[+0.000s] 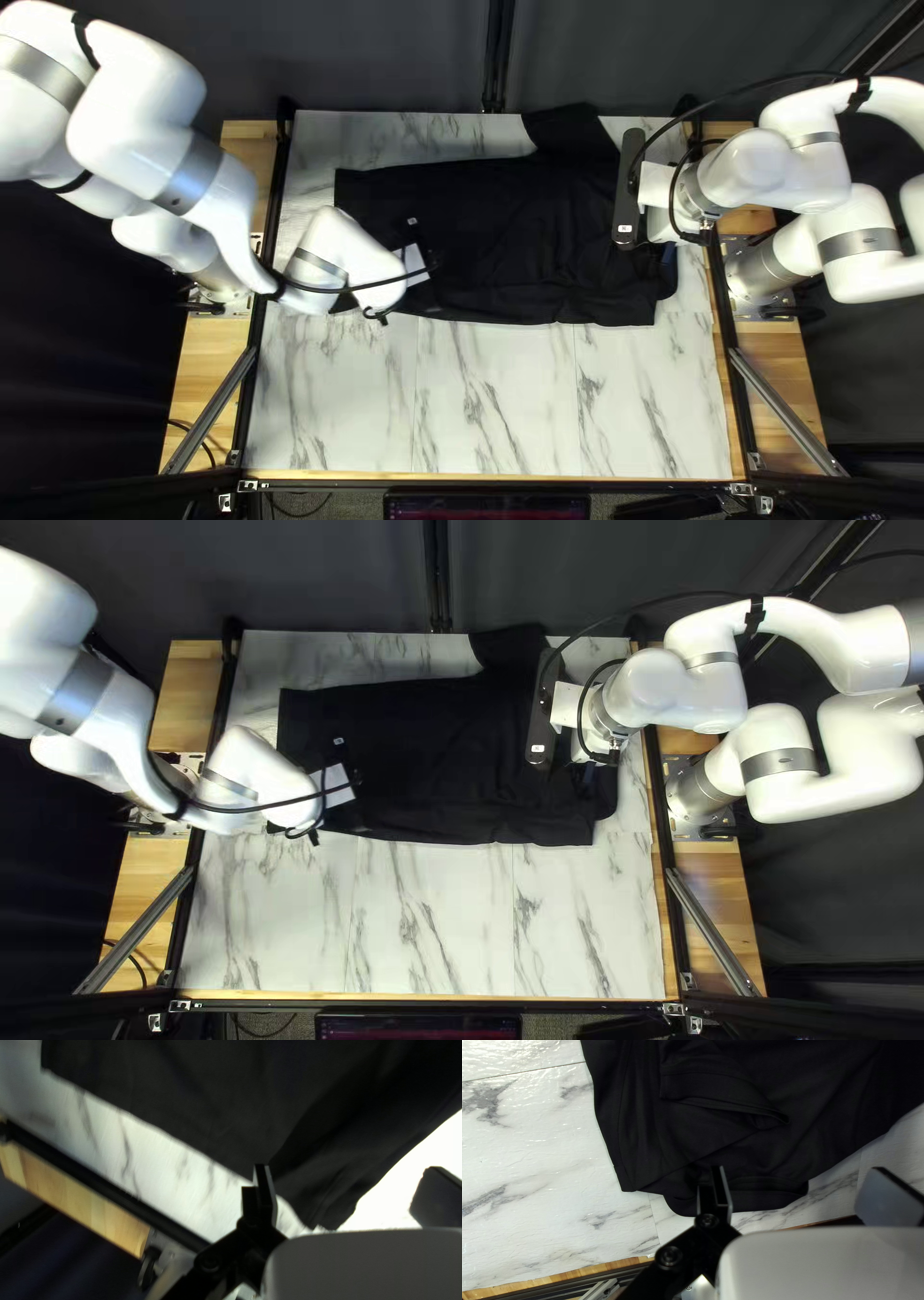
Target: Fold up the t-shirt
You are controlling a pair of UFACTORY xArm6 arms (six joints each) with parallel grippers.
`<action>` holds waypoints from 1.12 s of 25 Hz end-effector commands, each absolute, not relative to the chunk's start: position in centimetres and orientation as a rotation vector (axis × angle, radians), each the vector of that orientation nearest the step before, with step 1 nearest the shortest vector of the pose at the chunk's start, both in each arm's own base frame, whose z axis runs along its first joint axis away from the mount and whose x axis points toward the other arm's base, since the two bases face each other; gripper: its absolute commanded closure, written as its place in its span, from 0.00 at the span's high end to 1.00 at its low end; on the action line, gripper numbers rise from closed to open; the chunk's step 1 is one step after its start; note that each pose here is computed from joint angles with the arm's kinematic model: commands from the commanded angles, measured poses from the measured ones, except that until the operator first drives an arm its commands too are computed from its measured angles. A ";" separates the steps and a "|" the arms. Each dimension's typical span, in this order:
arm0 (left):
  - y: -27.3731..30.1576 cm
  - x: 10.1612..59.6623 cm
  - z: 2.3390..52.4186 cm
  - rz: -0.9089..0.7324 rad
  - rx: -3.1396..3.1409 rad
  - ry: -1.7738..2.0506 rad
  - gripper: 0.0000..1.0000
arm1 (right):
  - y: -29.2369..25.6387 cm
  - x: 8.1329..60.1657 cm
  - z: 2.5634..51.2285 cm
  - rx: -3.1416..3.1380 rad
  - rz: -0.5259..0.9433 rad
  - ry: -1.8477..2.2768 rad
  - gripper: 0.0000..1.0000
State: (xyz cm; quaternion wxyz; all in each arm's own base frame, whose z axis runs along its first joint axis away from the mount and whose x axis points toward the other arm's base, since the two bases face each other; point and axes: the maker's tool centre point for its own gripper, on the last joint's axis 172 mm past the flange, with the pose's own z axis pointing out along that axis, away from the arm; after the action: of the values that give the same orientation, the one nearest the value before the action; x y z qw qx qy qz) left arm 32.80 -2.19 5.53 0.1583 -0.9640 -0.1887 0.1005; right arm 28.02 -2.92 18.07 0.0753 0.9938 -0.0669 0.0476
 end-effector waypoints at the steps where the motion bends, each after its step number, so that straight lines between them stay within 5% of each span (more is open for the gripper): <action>1: -0.8 33.6 5.8 0.350 -2.740 -0.512 1.00 | -2.9 28.0 18.1 2.981 0.143 -0.201 1.00; 12: 0.3 33.4 4.0 0.369 -2.761 -0.529 1.00 | -2.9 28.0 18.1 2.981 0.143 -0.201 1.00; 14: 0.2 33.3 3.9 0.372 -2.762 -0.533 0.77 | -2.9 28.0 18.1 2.981 0.143 -0.201 1.00; 17: 0.2 33.0 4.0 0.374 -2.759 -0.540 0.07 | -2.9 28.0 18.1 2.981 0.143 -0.201 1.00; 28: -0.1 33.2 6.3 0.358 -2.738 -0.537 0.10 | -2.9 28.0 18.1 2.981 0.143 -0.201 1.00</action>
State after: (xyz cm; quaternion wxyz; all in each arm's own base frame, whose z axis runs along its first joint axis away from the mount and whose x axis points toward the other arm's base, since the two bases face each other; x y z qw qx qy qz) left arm 33.30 0.00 5.66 0.1601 -0.9605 -0.1885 0.1273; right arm 28.02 -2.92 18.07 0.0753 0.9938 -0.0669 0.0476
